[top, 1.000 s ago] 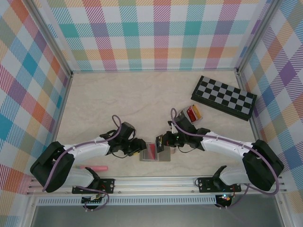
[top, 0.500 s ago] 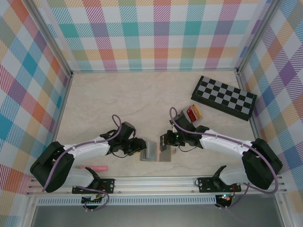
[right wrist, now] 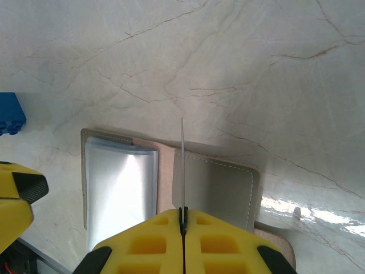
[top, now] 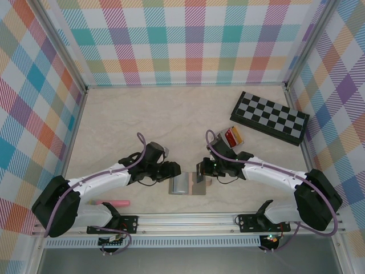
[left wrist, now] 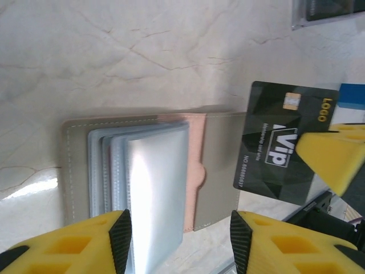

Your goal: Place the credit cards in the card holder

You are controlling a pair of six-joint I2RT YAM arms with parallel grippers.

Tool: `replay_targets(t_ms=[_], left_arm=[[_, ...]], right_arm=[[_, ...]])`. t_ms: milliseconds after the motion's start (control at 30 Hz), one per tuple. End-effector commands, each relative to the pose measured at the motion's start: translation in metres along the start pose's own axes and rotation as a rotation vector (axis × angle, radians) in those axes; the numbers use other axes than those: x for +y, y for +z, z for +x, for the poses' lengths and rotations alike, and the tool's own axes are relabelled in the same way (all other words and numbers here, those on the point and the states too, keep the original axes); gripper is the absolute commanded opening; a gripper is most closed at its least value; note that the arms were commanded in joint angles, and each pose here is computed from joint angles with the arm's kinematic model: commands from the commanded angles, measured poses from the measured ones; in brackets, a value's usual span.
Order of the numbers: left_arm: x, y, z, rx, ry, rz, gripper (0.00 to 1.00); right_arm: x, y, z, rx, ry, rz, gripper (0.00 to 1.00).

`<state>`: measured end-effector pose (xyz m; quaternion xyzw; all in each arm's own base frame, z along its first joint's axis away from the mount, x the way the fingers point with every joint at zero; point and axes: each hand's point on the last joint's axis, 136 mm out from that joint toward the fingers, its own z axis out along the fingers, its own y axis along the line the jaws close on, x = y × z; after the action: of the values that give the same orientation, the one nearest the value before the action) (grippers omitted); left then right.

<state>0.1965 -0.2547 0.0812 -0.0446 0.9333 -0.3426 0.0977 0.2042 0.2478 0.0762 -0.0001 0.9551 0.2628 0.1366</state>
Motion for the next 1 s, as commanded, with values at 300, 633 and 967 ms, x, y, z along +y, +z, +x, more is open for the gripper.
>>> replay_targets(t_ms=[300,633,967], left_arm=[[0.000,0.012,0.013,0.061,0.026,-0.063,0.53],[0.002,0.030,0.019,0.098,0.046,-0.087,0.53],[-0.014,0.034,0.020,0.101,0.058,-0.041,0.49]], right_arm=[[-0.009,-0.002,0.002,-0.015,0.001,0.036,0.06],[-0.014,-0.002,0.004,-0.014,0.008,0.056,0.07],[-0.022,-0.001,0.006,-0.018,0.024,0.078,0.07]])
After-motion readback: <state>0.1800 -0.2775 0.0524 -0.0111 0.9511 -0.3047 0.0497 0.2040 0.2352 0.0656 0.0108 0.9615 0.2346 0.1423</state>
